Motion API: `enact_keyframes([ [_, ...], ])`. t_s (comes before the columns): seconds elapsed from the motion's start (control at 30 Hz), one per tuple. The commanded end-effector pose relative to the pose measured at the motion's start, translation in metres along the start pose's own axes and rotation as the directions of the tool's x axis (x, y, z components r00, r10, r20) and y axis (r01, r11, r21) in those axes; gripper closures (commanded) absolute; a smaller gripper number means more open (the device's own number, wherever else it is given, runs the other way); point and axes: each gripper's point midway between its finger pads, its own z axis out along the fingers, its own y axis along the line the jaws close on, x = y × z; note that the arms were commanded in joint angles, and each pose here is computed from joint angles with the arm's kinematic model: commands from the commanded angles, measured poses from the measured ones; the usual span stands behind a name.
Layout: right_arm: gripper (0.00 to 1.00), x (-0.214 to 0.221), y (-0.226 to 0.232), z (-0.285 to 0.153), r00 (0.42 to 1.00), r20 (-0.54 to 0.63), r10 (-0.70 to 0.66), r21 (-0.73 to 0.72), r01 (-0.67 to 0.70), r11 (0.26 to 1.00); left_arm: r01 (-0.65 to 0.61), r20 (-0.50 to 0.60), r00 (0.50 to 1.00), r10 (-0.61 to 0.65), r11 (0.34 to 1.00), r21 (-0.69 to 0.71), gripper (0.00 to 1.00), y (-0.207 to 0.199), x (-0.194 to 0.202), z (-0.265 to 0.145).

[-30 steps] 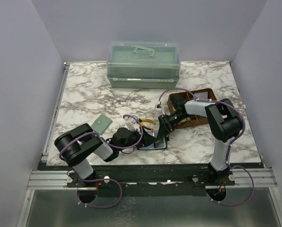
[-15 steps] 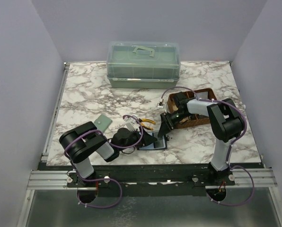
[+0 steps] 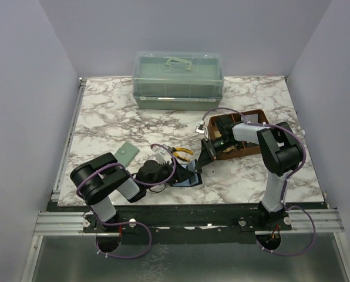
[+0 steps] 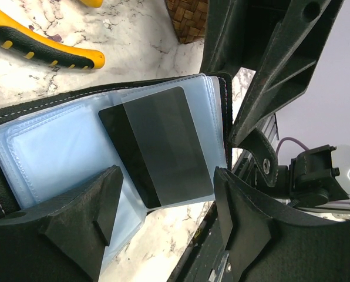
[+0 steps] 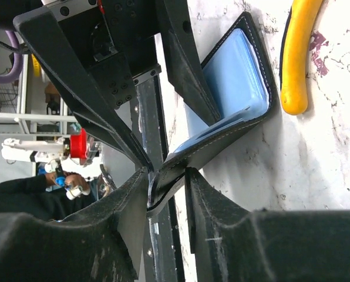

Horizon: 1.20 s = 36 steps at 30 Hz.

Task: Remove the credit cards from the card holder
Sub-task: Remove the credit card from the card holder.

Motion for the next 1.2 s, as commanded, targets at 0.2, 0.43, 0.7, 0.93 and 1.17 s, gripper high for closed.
enact_keyframes([
  [0.2,0.82,0.001,0.001,0.001,1.000,0.008,0.013,-0.007,-0.013,1.000,0.012,-0.020,1.000,-0.013,0.999,-0.041,0.29,0.014,0.005,-0.002],
  [0.43,0.79,0.008,-0.037,-0.003,0.998,-0.029,0.048,0.191,-0.041,0.981,0.014,-0.012,1.000,-0.014,0.999,-0.035,0.28,0.013,0.002,-0.004],
  [0.7,0.44,0.003,-0.024,-0.004,0.998,0.008,0.056,0.137,-0.057,0.989,0.023,-0.019,1.000,-0.024,0.999,-0.041,0.30,0.016,0.002,-0.003],
  [0.93,0.36,0.001,-0.024,-0.008,0.997,0.027,0.066,0.121,-0.069,0.990,0.037,-0.015,0.999,-0.038,0.998,-0.055,0.37,0.021,0.001,-0.004],
  [1.17,0.31,0.001,-0.019,-0.011,0.996,0.046,0.077,0.076,-0.081,0.994,0.041,-0.022,0.999,-0.043,0.998,-0.054,0.38,0.022,0.002,-0.003],
])
